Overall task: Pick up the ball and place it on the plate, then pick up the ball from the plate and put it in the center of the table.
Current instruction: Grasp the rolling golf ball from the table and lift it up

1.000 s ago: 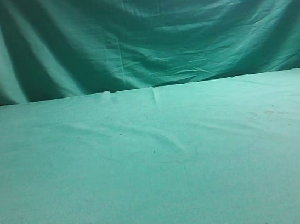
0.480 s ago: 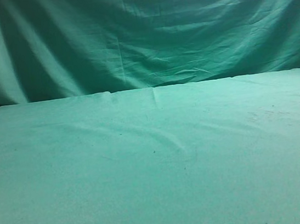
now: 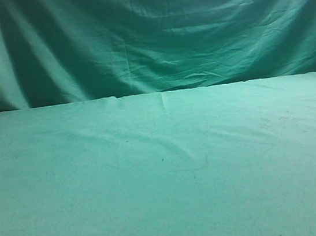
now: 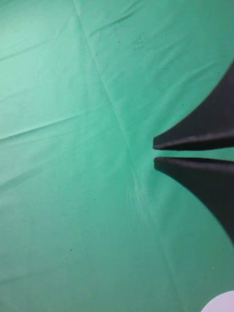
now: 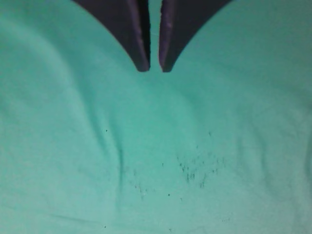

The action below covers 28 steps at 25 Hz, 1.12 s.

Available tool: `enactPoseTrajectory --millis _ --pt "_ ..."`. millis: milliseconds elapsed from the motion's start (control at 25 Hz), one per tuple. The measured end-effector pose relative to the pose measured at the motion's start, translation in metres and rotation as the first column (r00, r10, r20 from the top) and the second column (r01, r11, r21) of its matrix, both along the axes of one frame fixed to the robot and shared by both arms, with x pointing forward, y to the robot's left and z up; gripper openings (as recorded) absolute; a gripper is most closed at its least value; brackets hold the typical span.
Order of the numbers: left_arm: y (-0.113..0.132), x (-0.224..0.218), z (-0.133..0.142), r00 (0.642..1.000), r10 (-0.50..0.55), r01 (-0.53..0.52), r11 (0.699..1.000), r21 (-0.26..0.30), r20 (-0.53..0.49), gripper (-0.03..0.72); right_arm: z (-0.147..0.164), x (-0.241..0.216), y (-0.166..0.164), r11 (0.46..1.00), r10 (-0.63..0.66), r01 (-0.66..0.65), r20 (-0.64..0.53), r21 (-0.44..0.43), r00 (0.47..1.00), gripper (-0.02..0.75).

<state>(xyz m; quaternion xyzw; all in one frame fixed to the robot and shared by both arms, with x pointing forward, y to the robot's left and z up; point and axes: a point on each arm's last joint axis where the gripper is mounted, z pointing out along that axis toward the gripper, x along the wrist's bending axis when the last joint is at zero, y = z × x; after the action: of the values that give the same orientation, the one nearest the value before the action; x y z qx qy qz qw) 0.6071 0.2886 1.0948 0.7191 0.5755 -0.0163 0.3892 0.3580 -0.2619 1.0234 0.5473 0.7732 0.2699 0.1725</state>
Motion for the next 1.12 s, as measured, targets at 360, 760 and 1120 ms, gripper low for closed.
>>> enactPoseTrajectory --millis 360,760,1120 --pt "-0.004 -0.055 0.076 0.975 -0.016 -0.001 0.997 0.075 0.223 0.0 -0.001 -0.001 0.0 1.0 0.004 -0.004 -0.014 -0.008 1.0 0.056" --pt "-0.007 -0.136 0.091 0.908 0.081 -0.133 0.986 0.1 0.41 0.0 0.006 0.0 -0.001 1.0 0.011 -0.011 -0.011 -0.028 1.0 0.056" --pt "-0.049 -0.182 0.042 0.871 -0.027 -0.038 0.992 0.122 0.49 0.0 0.005 -0.002 -0.002 0.999 0.013 -0.014 -0.025 -0.035 1.0 0.056"
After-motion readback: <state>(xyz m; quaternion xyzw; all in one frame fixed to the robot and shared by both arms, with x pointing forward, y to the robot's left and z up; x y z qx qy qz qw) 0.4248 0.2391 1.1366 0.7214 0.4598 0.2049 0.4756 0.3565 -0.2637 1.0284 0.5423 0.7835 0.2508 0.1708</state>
